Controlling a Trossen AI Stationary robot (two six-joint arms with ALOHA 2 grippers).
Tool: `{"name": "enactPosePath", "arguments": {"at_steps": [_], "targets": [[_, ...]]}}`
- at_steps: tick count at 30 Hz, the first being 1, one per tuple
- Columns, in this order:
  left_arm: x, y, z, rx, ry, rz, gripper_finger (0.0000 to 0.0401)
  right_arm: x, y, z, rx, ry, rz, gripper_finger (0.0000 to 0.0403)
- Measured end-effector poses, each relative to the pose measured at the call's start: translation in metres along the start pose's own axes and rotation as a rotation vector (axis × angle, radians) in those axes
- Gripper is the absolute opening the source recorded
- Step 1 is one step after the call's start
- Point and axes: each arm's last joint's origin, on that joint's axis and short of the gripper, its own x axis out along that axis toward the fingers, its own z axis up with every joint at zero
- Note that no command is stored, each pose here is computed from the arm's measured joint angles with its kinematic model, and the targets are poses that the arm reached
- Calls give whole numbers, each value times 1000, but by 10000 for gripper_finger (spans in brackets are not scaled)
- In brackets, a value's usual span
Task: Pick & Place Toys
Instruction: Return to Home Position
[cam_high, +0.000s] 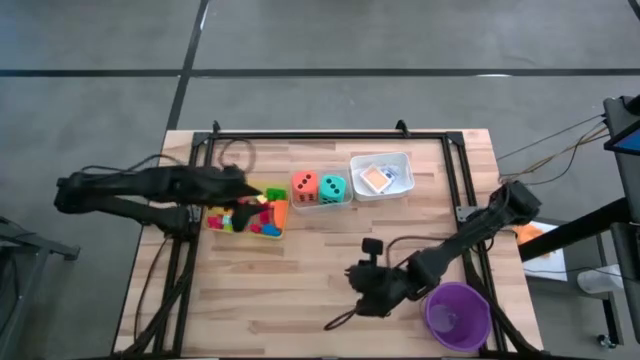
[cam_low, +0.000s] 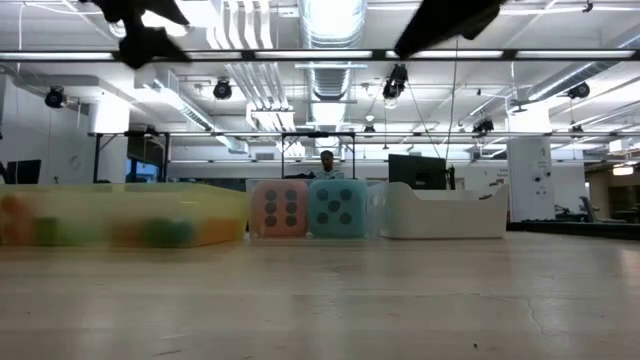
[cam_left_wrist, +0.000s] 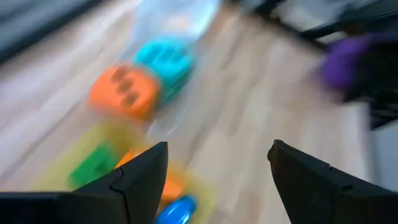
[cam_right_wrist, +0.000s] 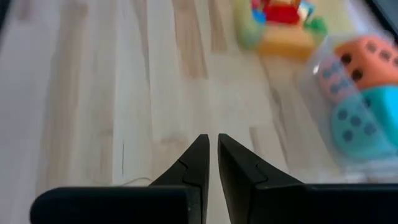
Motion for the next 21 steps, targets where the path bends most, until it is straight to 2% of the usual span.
{"name": "enactPosePath", "arguments": {"at_steps": [3, 7, 10, 12, 17, 21], "targets": [[-31, -7, -2, 140, -126, -120, 274, -16, -13, 0, 21, -82, 58, 28], [-59, -8, -10, 360, -221, -207, 274, -43, -35, -3, 42, -238, 165, 28], [-68, -7, -13, 356, -249, -236, 274, -64, -54, -7, 61, -388, 201, 28], [-68, -6, -13, 336, -262, -246, 274, -79, -69, -13, 57, -436, 210, 28], [-54, -4, -22, 386, -302, -235, 274, -98, -95, -36, 175, -475, 248, 28], [-37, 1, -37, 342, -356, -242, 274, -105, -108, -50, 247, -600, 272, 28]]}}
